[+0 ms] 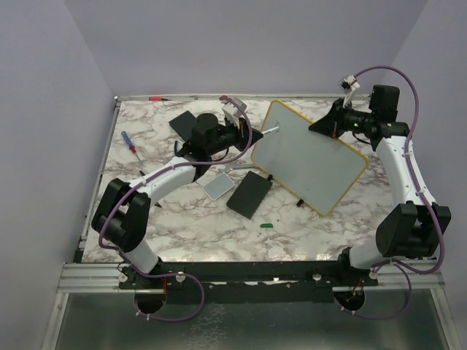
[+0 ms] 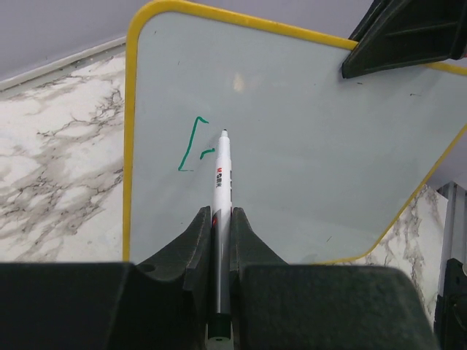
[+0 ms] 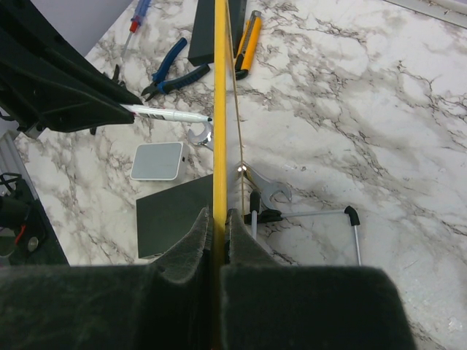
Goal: Write a sentence on the whiteboard
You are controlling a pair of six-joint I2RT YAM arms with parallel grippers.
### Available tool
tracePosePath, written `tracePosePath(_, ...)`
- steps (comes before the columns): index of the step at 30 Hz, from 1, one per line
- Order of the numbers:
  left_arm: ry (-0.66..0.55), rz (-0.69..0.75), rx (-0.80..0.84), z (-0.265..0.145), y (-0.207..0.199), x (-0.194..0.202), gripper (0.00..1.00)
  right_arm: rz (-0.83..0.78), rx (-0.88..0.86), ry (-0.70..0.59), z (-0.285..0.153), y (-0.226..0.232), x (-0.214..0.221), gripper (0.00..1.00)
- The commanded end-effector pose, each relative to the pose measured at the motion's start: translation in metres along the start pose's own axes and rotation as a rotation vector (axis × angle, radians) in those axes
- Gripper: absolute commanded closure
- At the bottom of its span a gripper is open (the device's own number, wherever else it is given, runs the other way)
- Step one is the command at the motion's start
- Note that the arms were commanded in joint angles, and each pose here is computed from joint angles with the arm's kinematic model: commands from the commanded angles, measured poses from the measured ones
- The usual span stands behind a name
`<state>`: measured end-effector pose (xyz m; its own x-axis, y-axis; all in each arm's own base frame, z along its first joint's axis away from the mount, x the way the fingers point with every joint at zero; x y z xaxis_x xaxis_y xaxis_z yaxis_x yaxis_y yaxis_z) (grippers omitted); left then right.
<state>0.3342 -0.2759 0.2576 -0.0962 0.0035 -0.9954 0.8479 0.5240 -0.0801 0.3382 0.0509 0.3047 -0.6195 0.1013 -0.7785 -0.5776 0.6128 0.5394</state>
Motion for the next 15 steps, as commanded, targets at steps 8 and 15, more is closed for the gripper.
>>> tracePosePath(8,-0.015,0.007,-0.029,-0.001,0.004,-0.001,1.00,0.058,-0.036,0.053,0.000,0.009,0.016,0.99)
tracePosePath(15,0.009,0.006,-0.035,0.000,0.006,0.007,1.00,0.057,-0.039,0.053,0.000,0.009,0.015,0.99)
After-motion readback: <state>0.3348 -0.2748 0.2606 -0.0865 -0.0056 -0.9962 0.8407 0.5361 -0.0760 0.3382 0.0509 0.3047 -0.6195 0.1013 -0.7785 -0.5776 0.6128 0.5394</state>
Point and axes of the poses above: each gripper's point midway between its finger pads, its own z axis out along the fingers, its own y axis along the line the jaws close on, x = y × z, the point moved 8 cm from there along -z, back along the fingers, and after that the axes turned 13 degrees about z, right-handed, at the moved point
